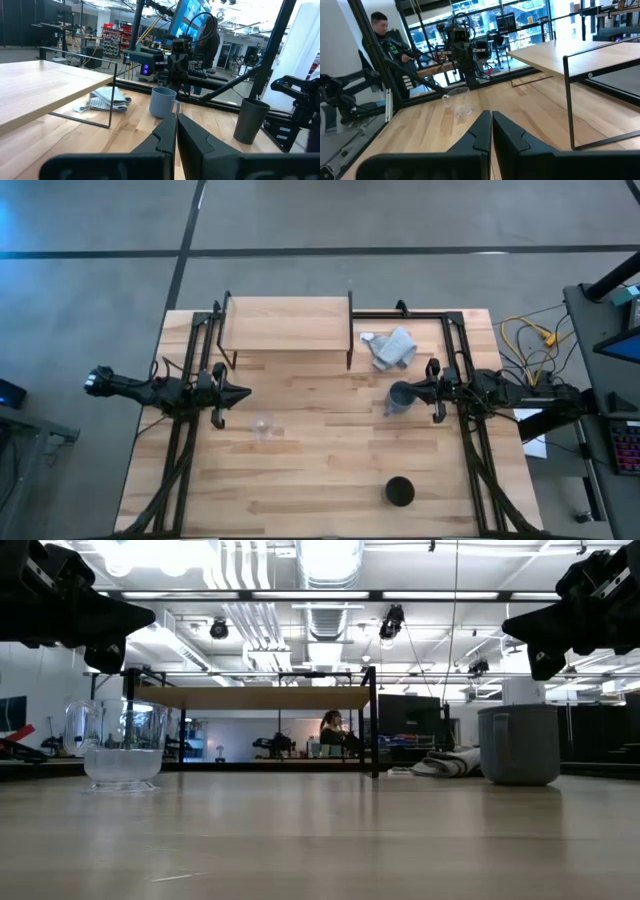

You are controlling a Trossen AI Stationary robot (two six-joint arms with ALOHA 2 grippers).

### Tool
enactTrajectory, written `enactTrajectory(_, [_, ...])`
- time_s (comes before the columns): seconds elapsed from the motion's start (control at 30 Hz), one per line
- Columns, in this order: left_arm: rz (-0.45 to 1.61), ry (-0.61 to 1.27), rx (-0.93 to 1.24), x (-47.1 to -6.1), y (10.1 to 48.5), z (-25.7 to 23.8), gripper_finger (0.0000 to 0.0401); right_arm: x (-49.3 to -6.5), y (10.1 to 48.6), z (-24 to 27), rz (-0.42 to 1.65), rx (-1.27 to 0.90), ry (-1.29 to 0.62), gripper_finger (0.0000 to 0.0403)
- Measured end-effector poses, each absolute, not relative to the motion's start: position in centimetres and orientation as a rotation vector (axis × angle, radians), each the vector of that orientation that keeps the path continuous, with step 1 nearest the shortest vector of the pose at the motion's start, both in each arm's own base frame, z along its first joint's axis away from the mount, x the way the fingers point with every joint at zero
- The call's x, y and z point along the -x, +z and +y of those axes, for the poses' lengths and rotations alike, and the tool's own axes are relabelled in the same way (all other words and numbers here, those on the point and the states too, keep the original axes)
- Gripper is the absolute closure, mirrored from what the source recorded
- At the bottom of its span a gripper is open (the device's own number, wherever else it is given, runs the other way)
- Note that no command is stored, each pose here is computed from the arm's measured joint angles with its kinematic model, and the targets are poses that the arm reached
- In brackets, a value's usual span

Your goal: Stack small to large cups/mugs on shelf

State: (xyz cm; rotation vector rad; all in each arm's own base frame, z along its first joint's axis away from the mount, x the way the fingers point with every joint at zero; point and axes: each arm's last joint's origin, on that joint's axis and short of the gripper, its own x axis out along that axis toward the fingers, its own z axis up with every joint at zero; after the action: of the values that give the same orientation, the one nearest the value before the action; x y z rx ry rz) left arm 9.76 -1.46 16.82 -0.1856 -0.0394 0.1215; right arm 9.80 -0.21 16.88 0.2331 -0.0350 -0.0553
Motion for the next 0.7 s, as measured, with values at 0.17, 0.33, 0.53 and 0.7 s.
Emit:
enactTrajectory(0.17, [-0.039, 0.122, 0.186, -9.76, 16.82, -1.45, 0.0401, -9.80, 16.88, -0.21, -0.035, -0.233, -0.055, 0.0394])
enactTrajectory(0.33, [-0.039, 0.122, 0.185, -9.76, 16.82, -1.45, 0.0401, -9.80, 16.91, -0.21, -0.038, -0.236, -0.055, 0.0394])
enactTrajectory(0.53, [-0.040, 0.121, 0.186, -9.76, 16.83, -1.46, 0.0401, -9.80, 16.90, -0.24, -0.041, -0.317, -0.064, 0.0394])
enactTrajectory(0.7, [-0.045, 0.157, 0.186, -9.74, 16.84, -1.35, 0.0401, -9.80, 16.79, -0.24, -0.031, -0.344, -0.065, 0.0394])
